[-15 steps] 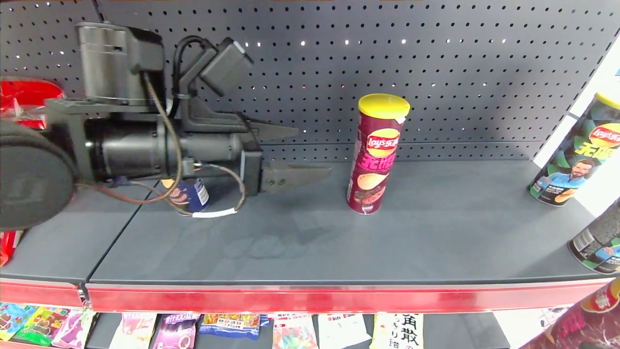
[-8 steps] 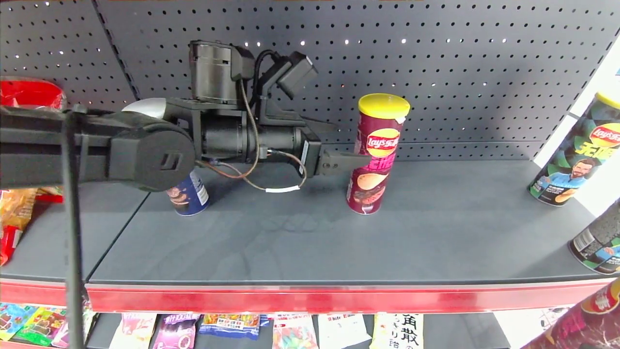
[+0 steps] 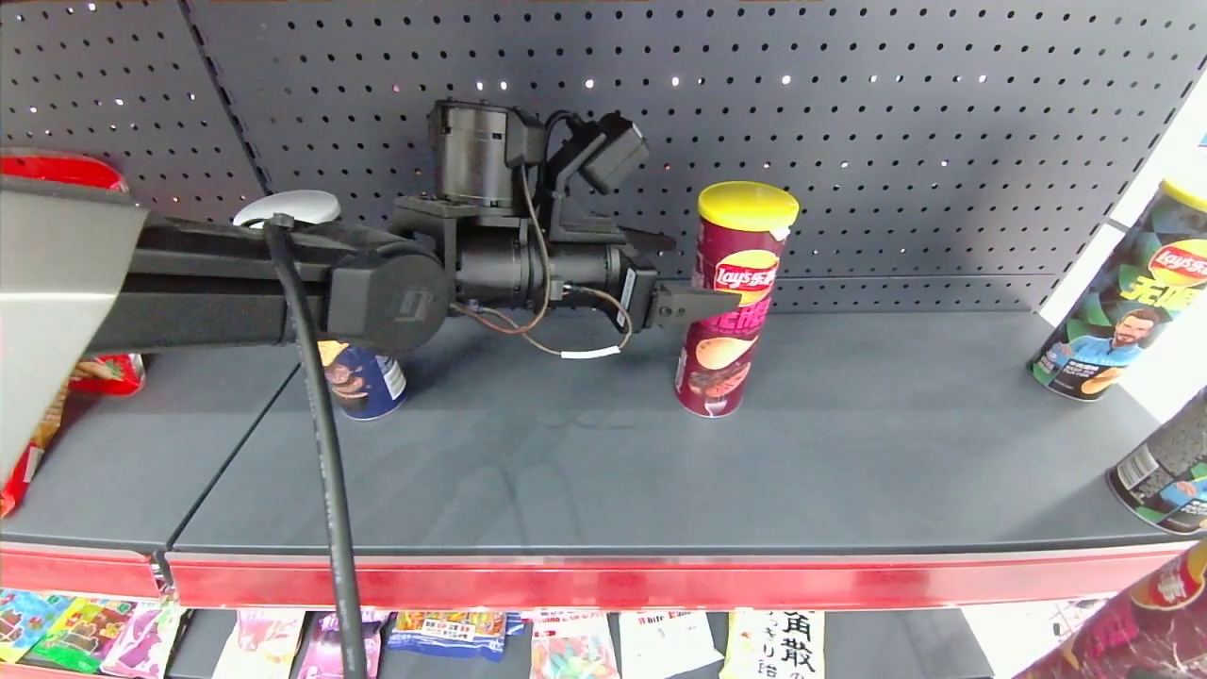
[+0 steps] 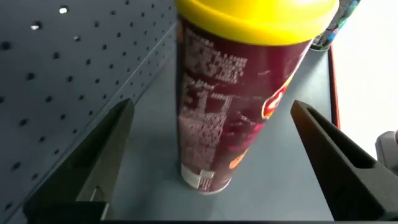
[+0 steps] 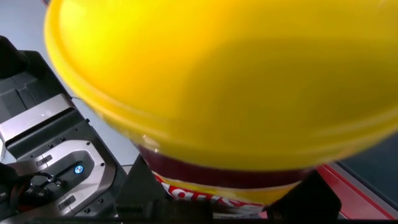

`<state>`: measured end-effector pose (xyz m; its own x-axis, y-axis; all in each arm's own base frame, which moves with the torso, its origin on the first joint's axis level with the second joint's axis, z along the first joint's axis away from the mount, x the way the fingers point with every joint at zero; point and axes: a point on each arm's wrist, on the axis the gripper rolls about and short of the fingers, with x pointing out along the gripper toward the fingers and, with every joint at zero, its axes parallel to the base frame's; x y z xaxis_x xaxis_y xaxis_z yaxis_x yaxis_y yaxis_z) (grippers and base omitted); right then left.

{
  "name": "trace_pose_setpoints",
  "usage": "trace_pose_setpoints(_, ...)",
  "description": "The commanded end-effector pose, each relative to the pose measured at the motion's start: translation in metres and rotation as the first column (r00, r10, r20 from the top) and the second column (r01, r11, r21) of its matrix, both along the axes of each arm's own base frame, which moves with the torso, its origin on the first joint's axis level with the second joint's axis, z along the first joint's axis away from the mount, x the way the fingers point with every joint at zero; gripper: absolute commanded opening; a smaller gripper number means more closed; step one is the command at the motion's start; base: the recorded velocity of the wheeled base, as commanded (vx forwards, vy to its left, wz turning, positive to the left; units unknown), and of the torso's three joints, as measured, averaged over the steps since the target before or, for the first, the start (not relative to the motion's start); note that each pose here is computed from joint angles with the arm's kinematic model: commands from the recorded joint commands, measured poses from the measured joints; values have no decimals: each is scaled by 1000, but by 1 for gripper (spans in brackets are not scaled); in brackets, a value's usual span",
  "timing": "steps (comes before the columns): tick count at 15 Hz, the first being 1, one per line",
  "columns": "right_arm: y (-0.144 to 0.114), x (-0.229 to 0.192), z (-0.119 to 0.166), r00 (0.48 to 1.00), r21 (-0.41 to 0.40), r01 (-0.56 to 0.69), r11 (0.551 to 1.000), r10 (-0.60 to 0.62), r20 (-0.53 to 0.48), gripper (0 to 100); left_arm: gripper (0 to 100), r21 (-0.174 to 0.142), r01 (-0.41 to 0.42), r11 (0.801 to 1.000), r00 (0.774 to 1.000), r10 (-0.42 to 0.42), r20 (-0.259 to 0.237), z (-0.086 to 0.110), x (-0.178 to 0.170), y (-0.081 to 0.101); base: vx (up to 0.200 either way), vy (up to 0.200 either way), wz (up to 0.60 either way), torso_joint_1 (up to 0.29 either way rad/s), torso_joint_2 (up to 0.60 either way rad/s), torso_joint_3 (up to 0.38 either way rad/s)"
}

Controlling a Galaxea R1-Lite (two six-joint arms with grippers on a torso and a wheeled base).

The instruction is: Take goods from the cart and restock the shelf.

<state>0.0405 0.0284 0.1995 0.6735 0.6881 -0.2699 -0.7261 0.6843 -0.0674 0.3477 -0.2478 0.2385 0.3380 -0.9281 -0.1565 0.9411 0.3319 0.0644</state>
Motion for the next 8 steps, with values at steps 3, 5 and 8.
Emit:
trace_pose_setpoints(3, 1, 1, -1, 1000, -3, 0, 1000, 0, -6, 0, 100, 5, 17, 1000, 1000, -17, -11, -9, 3, -13, 0, 0, 0, 0, 0, 0)
trace_pose_setpoints(5, 1, 1, -1, 1000, -4, 0, 1000, 0, -7, 0, 100, -1, 16, 1000, 1000, -16, 2, -11, 10, -22, 0, 0, 0, 0, 0, 0)
trace_pose_setpoints(8, 0, 1, -1, 1000, -4, 0, 1000, 0, -7, 0, 100, -8, 26, 1000, 1000, -26, 6, -15, 16, -32, 0, 0, 0, 0, 0, 0)
